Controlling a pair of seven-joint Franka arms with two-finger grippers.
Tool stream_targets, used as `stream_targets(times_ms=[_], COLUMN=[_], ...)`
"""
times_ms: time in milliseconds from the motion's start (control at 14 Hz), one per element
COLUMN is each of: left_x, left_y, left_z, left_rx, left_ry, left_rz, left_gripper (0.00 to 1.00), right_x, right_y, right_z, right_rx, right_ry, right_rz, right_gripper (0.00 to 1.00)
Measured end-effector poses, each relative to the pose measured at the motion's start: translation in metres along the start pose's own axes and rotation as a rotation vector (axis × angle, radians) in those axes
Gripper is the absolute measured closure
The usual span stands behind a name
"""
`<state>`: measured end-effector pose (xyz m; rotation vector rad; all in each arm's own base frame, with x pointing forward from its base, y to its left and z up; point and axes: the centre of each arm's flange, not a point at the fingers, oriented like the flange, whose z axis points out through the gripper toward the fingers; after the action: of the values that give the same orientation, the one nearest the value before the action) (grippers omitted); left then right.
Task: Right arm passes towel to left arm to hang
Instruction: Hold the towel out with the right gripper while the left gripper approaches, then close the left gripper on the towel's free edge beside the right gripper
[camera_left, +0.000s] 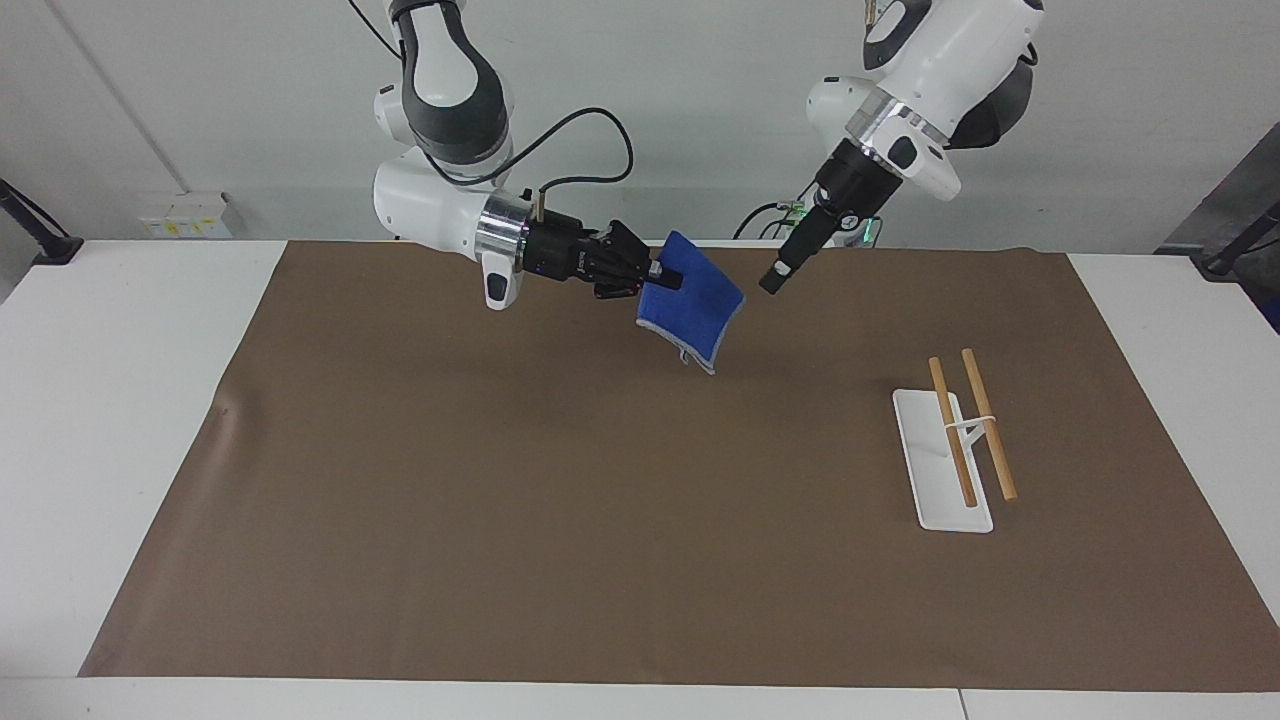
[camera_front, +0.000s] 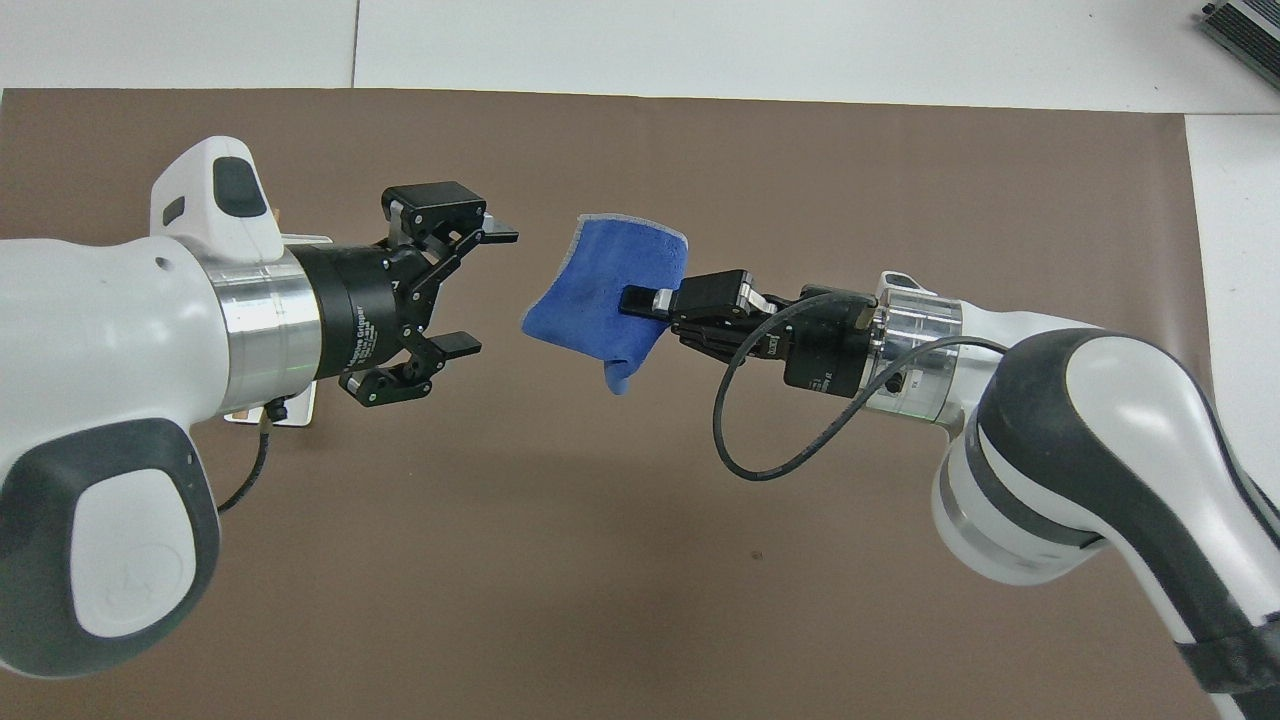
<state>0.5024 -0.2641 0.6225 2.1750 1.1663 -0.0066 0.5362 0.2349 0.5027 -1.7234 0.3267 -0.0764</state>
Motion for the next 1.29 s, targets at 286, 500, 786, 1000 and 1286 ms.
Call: stream_targets(times_ms=[286,500,786,1000,1286], left_x=[-0.016,-0.027,-0.032,-0.026,-0.024], left_y=[-0.009,-0.018,-0.029,-0.026,-0.020], left_z=[0.012,0.025,0.041,0.044,0.043], left_rx=[-0.122,-0.129,-0.133,-0.195,-0.226], left_ry=[0.022,0.015,0.016,0.033,0.037], left_rz=[-0.217,-0.286,-0.333,-0.345,-0.345], left_gripper=[0.00,0.00,0.00,0.00,0.00], right_x=[0.000,0.000,-0.005,-0.007,-0.008], right_y=[0.001,0.000,-0.012,-0.018,-0.017], right_z=[0.000,0.000,-0.004,-0.007,-0.008], right_rx=[-0.001,0.003,0.043,0.050,0.050], right_ry=[0.000,0.001,0.010,0.012,0.013], right_rz=[0.002,0.004,0.005,-0.003,-0.002], right_gripper=[0.96,0.96,0.96,0.96,0.96])
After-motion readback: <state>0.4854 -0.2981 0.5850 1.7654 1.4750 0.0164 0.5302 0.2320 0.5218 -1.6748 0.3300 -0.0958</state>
